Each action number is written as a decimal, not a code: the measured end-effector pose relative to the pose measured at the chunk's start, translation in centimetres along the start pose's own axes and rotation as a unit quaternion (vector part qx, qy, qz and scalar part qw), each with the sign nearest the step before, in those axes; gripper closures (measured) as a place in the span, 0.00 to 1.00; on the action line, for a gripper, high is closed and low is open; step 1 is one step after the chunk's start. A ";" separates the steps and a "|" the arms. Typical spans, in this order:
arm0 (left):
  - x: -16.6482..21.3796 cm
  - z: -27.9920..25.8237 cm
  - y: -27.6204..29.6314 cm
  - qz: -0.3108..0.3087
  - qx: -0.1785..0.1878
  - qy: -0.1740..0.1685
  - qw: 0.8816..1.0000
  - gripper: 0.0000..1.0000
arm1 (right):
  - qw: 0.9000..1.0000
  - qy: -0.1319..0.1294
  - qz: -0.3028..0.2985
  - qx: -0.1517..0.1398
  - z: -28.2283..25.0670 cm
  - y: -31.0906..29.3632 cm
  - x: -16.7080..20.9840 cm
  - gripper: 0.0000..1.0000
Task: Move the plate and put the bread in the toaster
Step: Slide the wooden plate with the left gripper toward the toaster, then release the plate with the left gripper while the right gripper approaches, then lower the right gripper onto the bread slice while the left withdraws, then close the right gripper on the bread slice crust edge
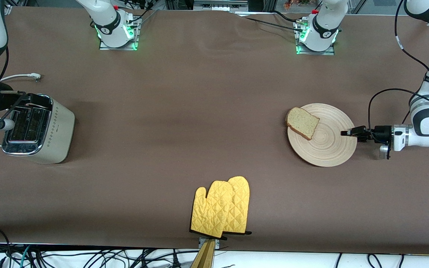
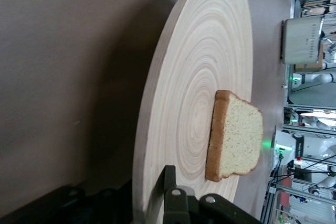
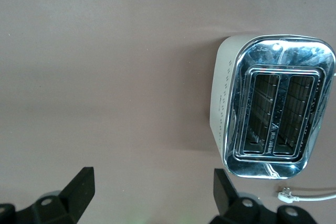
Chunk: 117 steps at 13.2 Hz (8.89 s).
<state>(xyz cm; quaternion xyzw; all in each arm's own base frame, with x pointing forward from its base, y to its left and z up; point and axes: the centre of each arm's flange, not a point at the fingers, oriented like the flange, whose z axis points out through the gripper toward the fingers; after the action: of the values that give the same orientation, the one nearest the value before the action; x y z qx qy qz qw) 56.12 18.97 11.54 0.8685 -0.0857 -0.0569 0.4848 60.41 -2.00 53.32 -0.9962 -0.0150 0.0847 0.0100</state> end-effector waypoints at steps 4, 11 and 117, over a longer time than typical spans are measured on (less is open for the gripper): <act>2.0 2.4 2.1 0.002 -0.032 0.001 0.999 0.85 | 1.000 0.000 0.000 0.000 0.0 0.0 0.0 0.00; 4.9 6.4 6.1 -0.041 -0.084 -0.004 0.996 0.85 | 1.000 0.000 0.000 0.000 0.0 0.0 0.0 0.00; 3.6 -8.3 52.6 -0.120 0.484 0.028 0.866 0.00 | 0.954 -0.095 0.285 -0.001 34.0 -40.6 -2.7 0.26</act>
<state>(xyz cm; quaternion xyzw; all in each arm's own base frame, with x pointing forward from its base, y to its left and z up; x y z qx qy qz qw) 56.25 -1.94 60.61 0.9990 0.0164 -0.0414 -0.0044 50.86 39.03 21.21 -0.9465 0.2682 0.1784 -0.0170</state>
